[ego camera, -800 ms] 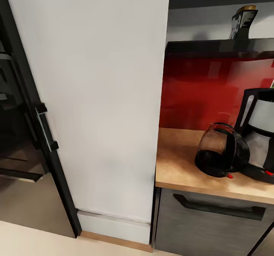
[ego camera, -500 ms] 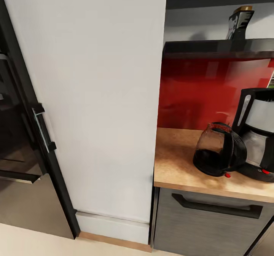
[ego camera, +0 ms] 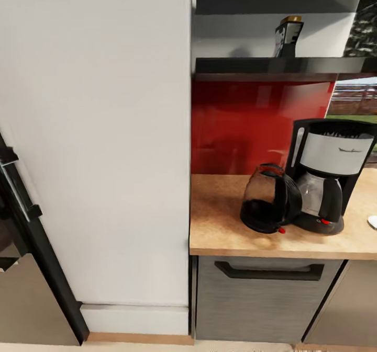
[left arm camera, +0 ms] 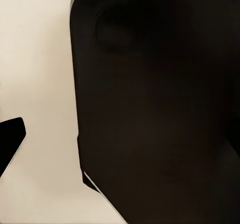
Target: Set up a coffee station on the kitchen countertop: keep the coffee maker on the countertop, move the bottle of coffee from the kitchen shelf to the counter next to the coffee maker, place a paper coffee filter on top of the coffee maker, put the saucer next to the coffee maker with the coffee cup on the saucer, and place the electric kettle next to the coffee maker.
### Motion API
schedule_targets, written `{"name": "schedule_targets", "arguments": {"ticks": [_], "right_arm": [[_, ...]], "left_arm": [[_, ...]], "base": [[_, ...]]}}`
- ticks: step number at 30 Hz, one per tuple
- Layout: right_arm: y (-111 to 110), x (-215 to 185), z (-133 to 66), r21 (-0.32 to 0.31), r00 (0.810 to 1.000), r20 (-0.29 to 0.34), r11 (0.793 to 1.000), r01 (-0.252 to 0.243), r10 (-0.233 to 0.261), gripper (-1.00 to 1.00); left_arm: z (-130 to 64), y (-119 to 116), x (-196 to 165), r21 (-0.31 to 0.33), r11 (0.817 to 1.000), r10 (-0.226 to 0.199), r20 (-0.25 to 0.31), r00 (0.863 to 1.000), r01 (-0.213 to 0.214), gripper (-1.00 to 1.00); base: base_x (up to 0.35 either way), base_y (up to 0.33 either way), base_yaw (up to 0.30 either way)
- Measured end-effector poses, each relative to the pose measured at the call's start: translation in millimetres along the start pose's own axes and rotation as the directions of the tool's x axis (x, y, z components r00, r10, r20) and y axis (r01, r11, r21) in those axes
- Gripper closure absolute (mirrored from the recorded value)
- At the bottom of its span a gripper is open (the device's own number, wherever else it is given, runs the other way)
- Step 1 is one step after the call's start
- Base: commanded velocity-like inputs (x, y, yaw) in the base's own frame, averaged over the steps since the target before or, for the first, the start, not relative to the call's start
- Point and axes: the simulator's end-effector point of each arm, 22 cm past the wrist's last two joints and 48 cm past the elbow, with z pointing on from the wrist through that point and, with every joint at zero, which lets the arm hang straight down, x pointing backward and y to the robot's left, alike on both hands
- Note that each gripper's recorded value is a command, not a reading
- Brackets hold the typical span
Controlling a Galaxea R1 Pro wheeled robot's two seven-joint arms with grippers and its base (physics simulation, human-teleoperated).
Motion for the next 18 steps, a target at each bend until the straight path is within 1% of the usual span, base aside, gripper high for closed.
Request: {"name": "schedule_targets", "arguments": {"ticks": [4, 6, 11, 18], "right_arm": [[0.0, 0.0, 0.0, 0.000, 1.000, 0.000, 1.000, -0.001, 0.001, -1.00], [0.0, -0.1, 0.0, 0.000, 1.000, 0.000, 1.000, -0.001, 0.001, -1.00], [0.0, 0.0, 0.0, 0.000, 1.000, 0.000, 1.000, 0.000, 0.000, -1.00], [0.0, 0.0, 0.0, 0.000, 1.000, 0.000, 1.000, 0.000, 0.000, -1.00]], "left_arm": [[0.0, -1.1, -0.3, 0.004, 1.000, 0.003, 0.001, 1.000, -0.003, -1.00], [0.0, -1.3, -1.2, 0.004, 1.000, 0.004, 0.005, 1.000, -0.004, -1.00], [-0.1, -2.8, -6.8, 0.006, 1.000, 0.006, 0.030, 1.000, -0.006, -1.00], [-0.2, -3.5, -7.8, 0.006, 1.000, 0.007, 0.035, 0.999, -0.007, -1.00]], "base": [[0.000, -0.003, -0.280], [0.000, -0.094, -0.280], [0.051, -0.230, -0.280], [0.106, -0.265, -0.280]]}}
